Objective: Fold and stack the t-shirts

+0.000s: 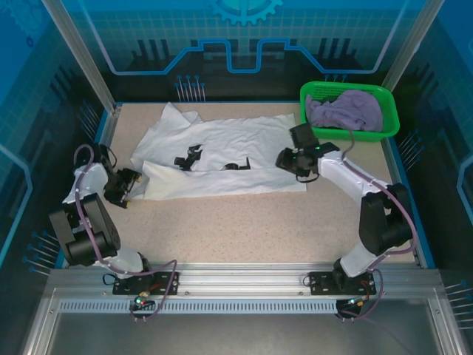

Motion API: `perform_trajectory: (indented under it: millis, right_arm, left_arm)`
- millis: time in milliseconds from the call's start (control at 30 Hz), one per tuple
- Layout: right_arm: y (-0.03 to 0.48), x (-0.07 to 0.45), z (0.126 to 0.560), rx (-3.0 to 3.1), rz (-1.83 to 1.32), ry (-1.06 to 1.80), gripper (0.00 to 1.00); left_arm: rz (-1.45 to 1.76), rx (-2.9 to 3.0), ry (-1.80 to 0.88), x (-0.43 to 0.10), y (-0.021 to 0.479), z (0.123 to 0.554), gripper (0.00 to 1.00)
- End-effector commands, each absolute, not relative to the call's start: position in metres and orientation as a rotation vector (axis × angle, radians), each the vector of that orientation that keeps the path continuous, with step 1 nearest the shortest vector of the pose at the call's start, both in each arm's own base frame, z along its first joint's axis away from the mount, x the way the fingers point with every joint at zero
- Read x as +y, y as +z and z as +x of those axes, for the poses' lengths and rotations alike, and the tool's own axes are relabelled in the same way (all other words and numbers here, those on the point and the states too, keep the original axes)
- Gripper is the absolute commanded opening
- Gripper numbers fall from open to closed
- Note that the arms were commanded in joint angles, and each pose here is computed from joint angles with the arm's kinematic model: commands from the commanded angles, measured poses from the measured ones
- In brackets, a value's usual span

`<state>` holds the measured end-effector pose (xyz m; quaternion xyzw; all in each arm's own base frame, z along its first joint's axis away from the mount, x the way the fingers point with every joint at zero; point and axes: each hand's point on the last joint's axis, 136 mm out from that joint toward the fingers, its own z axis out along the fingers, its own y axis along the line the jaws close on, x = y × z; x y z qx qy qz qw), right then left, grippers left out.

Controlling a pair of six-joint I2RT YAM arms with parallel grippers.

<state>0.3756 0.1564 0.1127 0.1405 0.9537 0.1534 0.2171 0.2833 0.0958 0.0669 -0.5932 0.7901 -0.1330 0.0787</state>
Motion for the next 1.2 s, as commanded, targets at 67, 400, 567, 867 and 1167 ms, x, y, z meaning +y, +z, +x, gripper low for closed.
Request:
perform_trajectory:
  millis: [67, 400, 567, 867, 1167]
  right_arm:
    - [0.08, 0.18, 0.369, 2.708, 0.276, 0.484, 0.43]
    - [0.039, 0.166, 0.361, 2.765, 0.331, 0.427, 0.42]
    - [0.025, 0.156, 0.357, 2.782, 0.38, 0.417, 0.42]
    - [0.0, 0.123, 0.349, 2.83, 0.624, 0.388, 0.39]
    - [-0.006, 0.115, 0.347, 2.819, 0.752, 0.451, 0.39]
  left_arm:
    - [-1.878, 2.213, -0.549, 0.089, 0.067, 0.286, 0.76]
    - [-1.946, 2.168, -0.572, 0.098, 0.042, 0.301, 0.64]
    - [-1.929, 2.19, -0.577, 0.102, 0.033, 0.311, 0.48]
    - [-1.957, 2.194, -0.44, 0.13, 0.034, 0.29, 0.07]
    - [-2.052, 2.127, -0.385, 0.169, 0.036, 0.26, 0.08]
